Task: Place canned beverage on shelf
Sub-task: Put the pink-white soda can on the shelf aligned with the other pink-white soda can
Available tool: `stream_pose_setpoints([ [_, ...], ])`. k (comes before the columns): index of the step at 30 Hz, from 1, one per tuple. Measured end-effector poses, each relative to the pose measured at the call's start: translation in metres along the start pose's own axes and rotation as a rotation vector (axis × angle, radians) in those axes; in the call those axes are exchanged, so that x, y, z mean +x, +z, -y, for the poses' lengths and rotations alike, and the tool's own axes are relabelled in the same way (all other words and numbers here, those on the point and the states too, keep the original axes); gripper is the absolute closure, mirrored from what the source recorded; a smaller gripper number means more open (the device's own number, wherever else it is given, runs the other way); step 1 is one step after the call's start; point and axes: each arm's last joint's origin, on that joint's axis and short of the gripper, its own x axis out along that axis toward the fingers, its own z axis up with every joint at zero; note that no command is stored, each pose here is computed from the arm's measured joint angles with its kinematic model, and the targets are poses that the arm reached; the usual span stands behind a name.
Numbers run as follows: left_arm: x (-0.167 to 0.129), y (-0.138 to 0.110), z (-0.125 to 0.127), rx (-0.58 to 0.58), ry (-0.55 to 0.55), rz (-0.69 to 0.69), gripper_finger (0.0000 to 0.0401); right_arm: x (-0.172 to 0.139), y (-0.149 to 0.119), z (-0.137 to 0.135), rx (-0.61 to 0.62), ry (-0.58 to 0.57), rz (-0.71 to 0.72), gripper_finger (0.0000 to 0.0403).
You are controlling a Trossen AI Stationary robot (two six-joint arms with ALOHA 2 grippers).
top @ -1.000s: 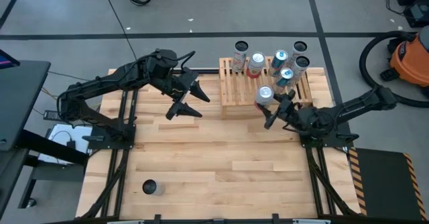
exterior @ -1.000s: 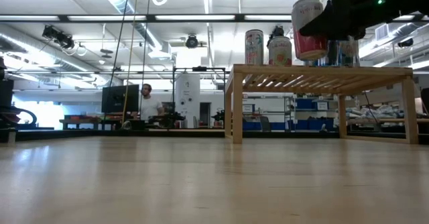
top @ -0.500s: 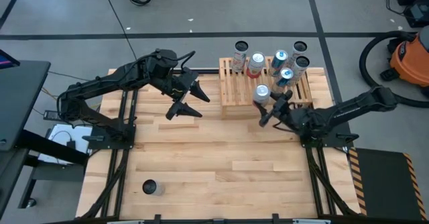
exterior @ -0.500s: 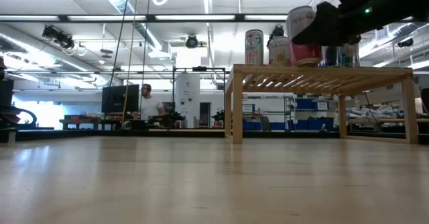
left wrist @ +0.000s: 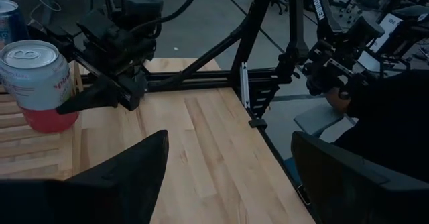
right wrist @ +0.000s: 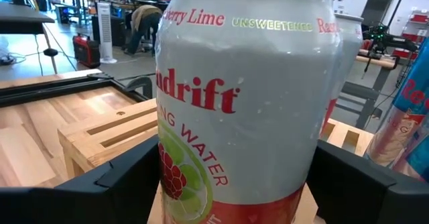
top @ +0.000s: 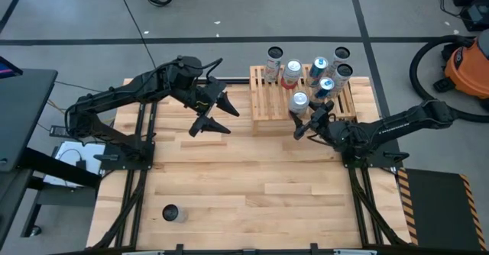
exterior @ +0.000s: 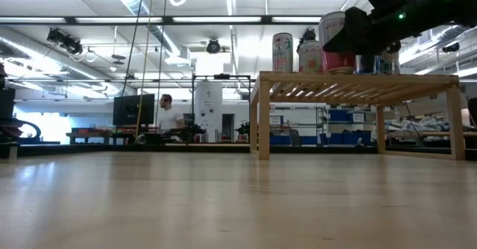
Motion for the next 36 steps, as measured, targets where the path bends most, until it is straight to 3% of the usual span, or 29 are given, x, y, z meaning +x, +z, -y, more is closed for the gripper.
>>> stream_pose_setpoints([
  [14, 0.0, 0.0, 0.0, -0.001, 0.0, 0.0, 0.0085, 0.0, -0.002, 0.0, -0.02, -0.02, -0.01, 0.0035],
  [36, 0.0, 0.0, 0.0, -0.001, 0.0, 0.0, 0.0085, -0.008, 0.012, 0.003, -0.027, -0.07, 0.048, 0.0034],
])
